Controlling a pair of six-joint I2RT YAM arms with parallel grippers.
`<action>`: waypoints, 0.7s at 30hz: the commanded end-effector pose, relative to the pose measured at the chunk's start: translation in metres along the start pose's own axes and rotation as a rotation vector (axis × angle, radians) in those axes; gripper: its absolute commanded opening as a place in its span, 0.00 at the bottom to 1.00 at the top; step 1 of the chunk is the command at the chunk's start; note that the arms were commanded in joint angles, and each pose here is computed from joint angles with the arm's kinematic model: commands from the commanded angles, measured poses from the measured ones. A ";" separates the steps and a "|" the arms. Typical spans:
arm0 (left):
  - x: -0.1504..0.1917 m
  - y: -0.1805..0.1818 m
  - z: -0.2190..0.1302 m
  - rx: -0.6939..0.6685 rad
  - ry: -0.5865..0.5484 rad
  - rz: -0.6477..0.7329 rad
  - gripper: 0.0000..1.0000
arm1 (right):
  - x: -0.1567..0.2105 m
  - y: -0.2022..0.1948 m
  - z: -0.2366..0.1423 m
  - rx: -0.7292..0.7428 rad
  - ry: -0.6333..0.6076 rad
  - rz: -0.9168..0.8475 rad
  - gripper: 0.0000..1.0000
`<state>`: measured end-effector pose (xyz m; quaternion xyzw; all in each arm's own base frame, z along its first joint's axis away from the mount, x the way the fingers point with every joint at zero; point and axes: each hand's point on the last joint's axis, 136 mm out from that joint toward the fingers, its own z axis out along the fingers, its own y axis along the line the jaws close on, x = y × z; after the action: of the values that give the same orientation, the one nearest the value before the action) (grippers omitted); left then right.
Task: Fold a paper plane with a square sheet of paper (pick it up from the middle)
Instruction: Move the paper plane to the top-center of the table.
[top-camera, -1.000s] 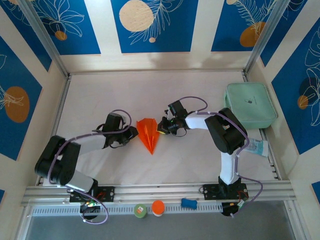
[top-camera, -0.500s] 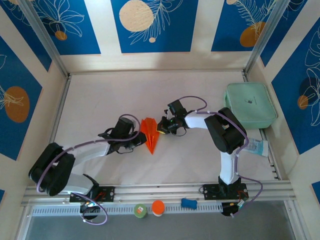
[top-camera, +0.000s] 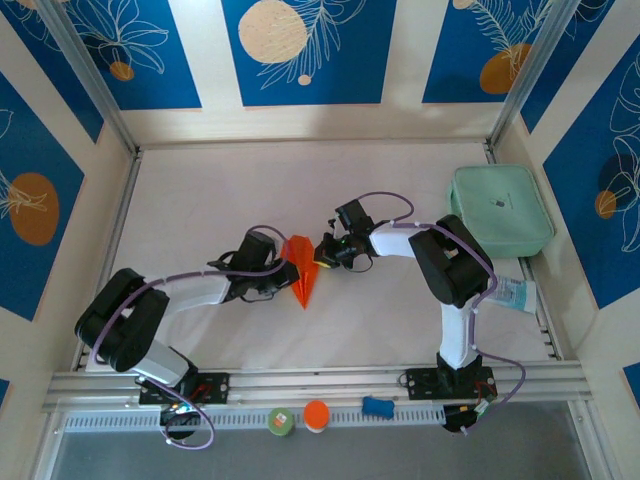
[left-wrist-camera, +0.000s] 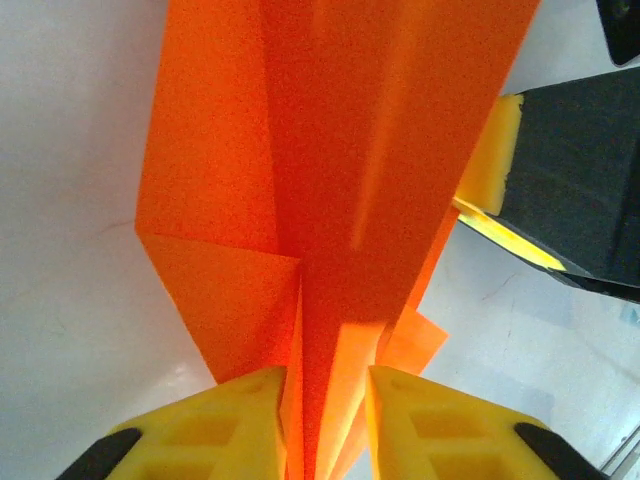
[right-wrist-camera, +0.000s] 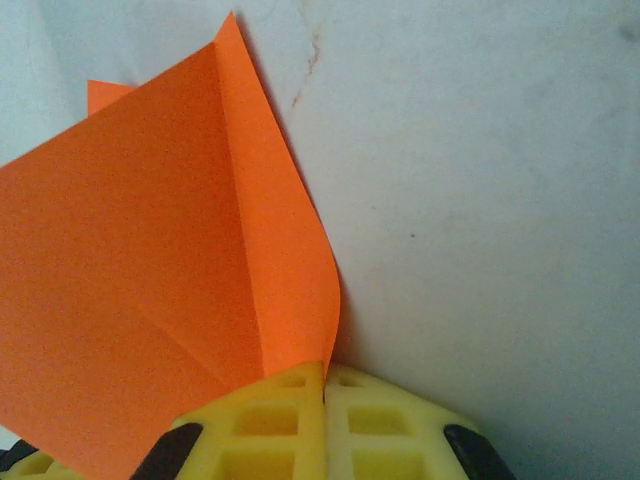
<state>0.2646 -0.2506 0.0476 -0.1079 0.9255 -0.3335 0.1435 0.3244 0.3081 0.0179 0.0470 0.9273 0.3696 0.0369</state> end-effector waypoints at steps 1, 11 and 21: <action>0.000 0.001 -0.005 -0.036 -0.010 0.032 0.30 | 0.003 -0.005 0.006 0.009 0.027 0.005 0.04; 0.008 -0.025 0.015 0.039 0.065 0.078 0.35 | 0.003 -0.005 0.007 0.009 0.029 0.010 0.04; 0.013 -0.016 0.017 -0.139 0.093 0.192 0.38 | 0.003 -0.006 0.007 0.009 0.030 0.013 0.04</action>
<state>0.2664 -0.2821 0.0506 -0.0410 0.9436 -0.3017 0.1303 0.3243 0.3083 0.0178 0.0473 0.9262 0.3727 0.0332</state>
